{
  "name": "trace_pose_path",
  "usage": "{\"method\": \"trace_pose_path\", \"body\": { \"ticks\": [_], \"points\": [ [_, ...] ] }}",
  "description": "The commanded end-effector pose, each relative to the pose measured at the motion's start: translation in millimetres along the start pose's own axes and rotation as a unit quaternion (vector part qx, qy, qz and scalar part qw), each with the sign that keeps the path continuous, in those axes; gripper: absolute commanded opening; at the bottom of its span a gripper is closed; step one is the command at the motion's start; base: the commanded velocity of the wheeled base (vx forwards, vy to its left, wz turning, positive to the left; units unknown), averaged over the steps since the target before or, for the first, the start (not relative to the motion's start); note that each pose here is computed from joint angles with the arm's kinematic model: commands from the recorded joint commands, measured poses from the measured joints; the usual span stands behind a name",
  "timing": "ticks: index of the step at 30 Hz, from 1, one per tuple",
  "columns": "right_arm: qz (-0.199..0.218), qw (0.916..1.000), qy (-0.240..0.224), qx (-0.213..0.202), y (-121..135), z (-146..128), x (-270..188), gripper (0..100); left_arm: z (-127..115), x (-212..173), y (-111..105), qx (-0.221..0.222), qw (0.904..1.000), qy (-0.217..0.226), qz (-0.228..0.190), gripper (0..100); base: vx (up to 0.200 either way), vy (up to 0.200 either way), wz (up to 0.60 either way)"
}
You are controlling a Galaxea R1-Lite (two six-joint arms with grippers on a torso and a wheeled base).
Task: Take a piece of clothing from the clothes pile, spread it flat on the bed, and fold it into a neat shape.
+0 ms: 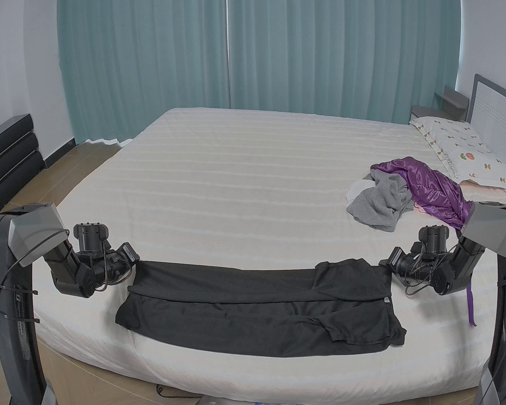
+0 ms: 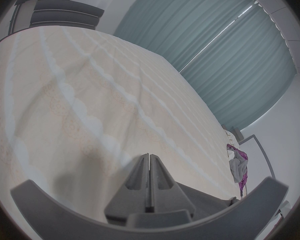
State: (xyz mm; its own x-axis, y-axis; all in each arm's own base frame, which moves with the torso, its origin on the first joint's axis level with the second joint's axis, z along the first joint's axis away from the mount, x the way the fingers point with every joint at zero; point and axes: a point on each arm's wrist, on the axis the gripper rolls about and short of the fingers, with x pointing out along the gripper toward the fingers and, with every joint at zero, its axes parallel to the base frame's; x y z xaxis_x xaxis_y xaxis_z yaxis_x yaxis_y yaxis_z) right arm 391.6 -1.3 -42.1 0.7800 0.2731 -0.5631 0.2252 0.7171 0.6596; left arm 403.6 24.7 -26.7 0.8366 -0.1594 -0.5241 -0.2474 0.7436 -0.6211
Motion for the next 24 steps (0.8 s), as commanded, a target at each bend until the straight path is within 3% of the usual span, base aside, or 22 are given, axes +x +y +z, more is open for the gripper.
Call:
{"method": "trace_pose_path", "body": {
  "ticks": [1,10,11,13,14,21,24],
  "points": [
    [-0.001,1.0,-0.003,0.001,-0.5,1.4,-2.1,0,0.0,3.8,-0.4,0.001,1.0,-0.001,-0.002,0,0.0,0.0,0.0],
    [-0.004,1.0,-0.002,0.004,-2.6,0.9,-5.8,0,1.1,4.8,-1.1,-0.001,1.0,-0.002,-0.004,0,0.0,0.0,0.0],
    [-0.006,1.0,-0.001,0.004,-3.3,0.3,-5.6,100,1.7,4.5,-1.6,0.0,1.0,-0.004,-0.005,0,0.0,0.0,0.0],
    [-0.007,1.0,0.002,0.005,-3.7,-1.7,-6.6,100,1.3,4.4,-1.4,0.0,1.0,-0.002,-0.005,0,0.0,0.0,0.0],
    [-0.006,1.0,0.002,0.004,-3.0,-2.2,-7.4,100,1.3,3.9,-1.5,-0.001,1.0,-0.002,-0.005,100,0.0,0.0,0.0],
    [0.005,0.9998,-0.003,0.018,9.2,-1.6,-33.7,100,1.9,-1.9,-0.3,-0.014,0.9999,-0.001,-0.001,100,0.0,0.0,0.0],
    [0.011,0.9994,-0.008,0.032,17.5,-1.1,-51.2,100,9.0,-19.7,-9.7,-0.037,0.9992,-0.01,-0.008,100,0.0,0.0,0.0]
  ]
}}
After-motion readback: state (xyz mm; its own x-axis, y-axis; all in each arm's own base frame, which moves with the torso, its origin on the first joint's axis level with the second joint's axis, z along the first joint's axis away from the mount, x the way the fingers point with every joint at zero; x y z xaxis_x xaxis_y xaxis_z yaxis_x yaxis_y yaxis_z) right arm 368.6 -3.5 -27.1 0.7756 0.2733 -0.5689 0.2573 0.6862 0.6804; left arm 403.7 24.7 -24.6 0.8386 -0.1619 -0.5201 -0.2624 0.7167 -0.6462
